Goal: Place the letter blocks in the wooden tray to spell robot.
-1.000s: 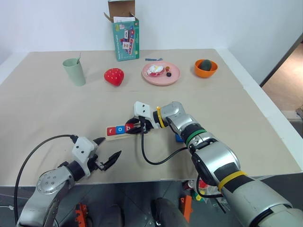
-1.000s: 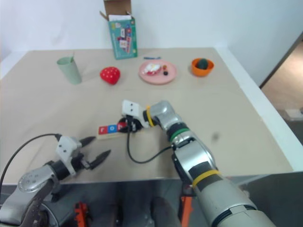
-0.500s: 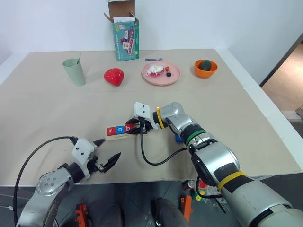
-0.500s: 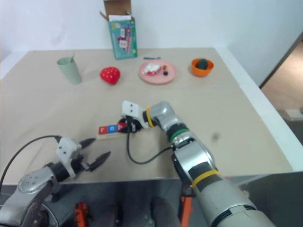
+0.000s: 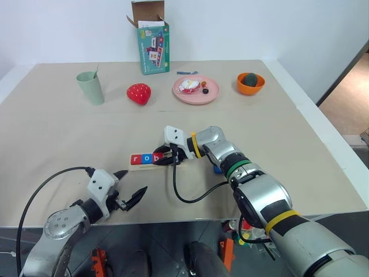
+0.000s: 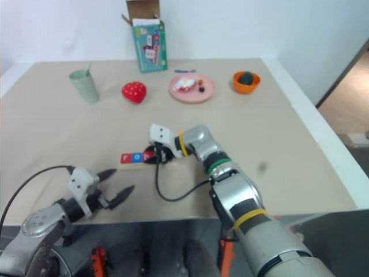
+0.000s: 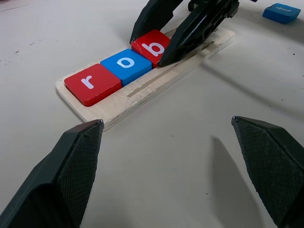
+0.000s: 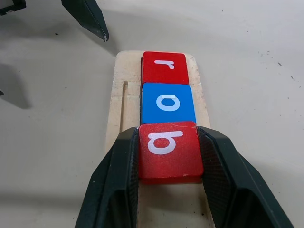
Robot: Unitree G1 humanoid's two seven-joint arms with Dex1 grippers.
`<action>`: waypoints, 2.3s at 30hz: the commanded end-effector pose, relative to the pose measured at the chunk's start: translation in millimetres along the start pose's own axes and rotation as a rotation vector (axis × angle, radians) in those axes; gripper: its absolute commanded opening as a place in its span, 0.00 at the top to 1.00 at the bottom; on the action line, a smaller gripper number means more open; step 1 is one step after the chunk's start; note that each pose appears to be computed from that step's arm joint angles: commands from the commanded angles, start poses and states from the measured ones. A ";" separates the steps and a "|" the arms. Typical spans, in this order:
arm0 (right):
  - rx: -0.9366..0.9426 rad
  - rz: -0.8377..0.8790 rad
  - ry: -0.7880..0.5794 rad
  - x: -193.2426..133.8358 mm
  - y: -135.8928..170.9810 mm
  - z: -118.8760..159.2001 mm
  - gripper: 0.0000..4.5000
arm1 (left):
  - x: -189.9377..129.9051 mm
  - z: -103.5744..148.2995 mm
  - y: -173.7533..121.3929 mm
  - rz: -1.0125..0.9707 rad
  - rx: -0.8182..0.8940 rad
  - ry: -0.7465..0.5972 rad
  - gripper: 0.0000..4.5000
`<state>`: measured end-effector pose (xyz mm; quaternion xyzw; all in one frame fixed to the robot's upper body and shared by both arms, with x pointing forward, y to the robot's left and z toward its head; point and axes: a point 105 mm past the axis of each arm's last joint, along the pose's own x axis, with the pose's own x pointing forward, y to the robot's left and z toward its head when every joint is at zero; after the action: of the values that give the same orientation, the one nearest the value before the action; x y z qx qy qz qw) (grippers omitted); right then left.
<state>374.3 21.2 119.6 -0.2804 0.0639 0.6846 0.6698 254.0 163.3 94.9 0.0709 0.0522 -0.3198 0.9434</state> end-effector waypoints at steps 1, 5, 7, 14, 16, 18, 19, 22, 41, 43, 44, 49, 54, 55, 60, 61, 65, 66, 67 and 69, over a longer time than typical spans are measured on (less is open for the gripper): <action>0.013 0.011 0.016 2.4 4.7 -6.9 0.61 | 0.9 23.7 -1.5 -0.015 0.026 -0.103 0.00; 0.029 0.000 0.013 0.4 2.3 -6.6 0.61 | 0.1 39.0 -8.9 -0.070 -0.009 -0.182 0.00; 0.043 0.002 0.011 -0.2 1.9 -6.4 0.61 | -0.3 40.0 -11.9 -0.091 -0.023 -0.187 0.00; 0.071 0.013 0.004 -0.3 2.8 -6.2 0.61 | -1.1 40.7 -11.8 -0.086 -0.016 -0.191 0.00; 0.052 0.005 0.001 -0.3 2.2 -5.4 0.61 | -1.4 40.4 -11.3 -0.082 -0.012 -0.188 0.00; 0.055 0.005 0.004 -0.1 2.5 -6.1 0.61 | -1.7 39.7 -11.0 -0.079 -0.006 -0.183 0.00; 0.051 0.002 0.004 0.1 2.1 -5.9 0.61 | -1.8 39.5 -10.9 -0.078 -0.004 -0.181 0.00; 0.044 -0.002 0.003 1.1 1.5 -4.4 0.61 | -1.9 39.0 -10.7 -0.075 -0.002 -0.178 0.00; 0.112 0.000 -0.028 0.1 -1.6 1.6 0.61 | -1.0 35.0 -15.3 -0.092 0.011 -0.153 0.00; 0.112 -0.006 -0.031 -0.3 -2.8 2.6 0.61 | -0.9 34.9 -15.6 -0.094 0.012 -0.151 0.00; 0.114 -0.007 -0.031 -0.4 -3.0 2.7 0.61 | -0.9 34.8 -15.7 -0.095 0.012 -0.150 0.00; 0.158 0.001 -0.057 -0.5 -3.8 6.8 0.61 | -1.1 34.4 -16.3 -0.097 0.010 -0.146 0.00; 0.153 0.019 -0.053 -0.6 -2.8 8.4 0.61 | -1.0 34.3 -16.3 -0.095 0.010 -0.145 0.00; 0.144 0.016 -0.052 -0.6 -3.2 8.8 0.61 | -1.1 34.2 -16.2 -0.094 0.010 -0.144 0.00; 0.122 0.003 -0.046 -0.6 -4.5 9.0 0.61 | -0.7 34.1 -16.7 -0.095 0.010 -0.143 0.00; 0.120 0.002 -0.044 -0.6 -4.5 8.5 0.61 | -0.6 34.0 -16.7 -0.095 0.010 -0.143 0.00; 0.096 -0.027 -0.034 -0.6 -6.9 7.1 0.61 | -0.2 34.0 -16.7 -0.095 0.010 -0.142 0.00; 0.094 -0.033 -0.033 -0.5 -7.4 6.8 0.61 | -0.2 34.0 -16.6 -0.095 0.010 -0.141 0.00; 0.091 -0.038 -0.033 -0.4 -7.8 6.8 0.61 | -0.1 34.0 -16.4 -0.095 0.010 -0.141 0.00; 0.086 -0.043 -0.031 -0.2 -8.2 6.8 0.61 | 0.0 34.0 -16.1 -0.094 0.011 -0.140 0.00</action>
<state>379.1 20.1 120.2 -0.2338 0.0943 0.6715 0.6968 248.0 148.3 114.7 0.0377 0.0083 -0.3604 0.9320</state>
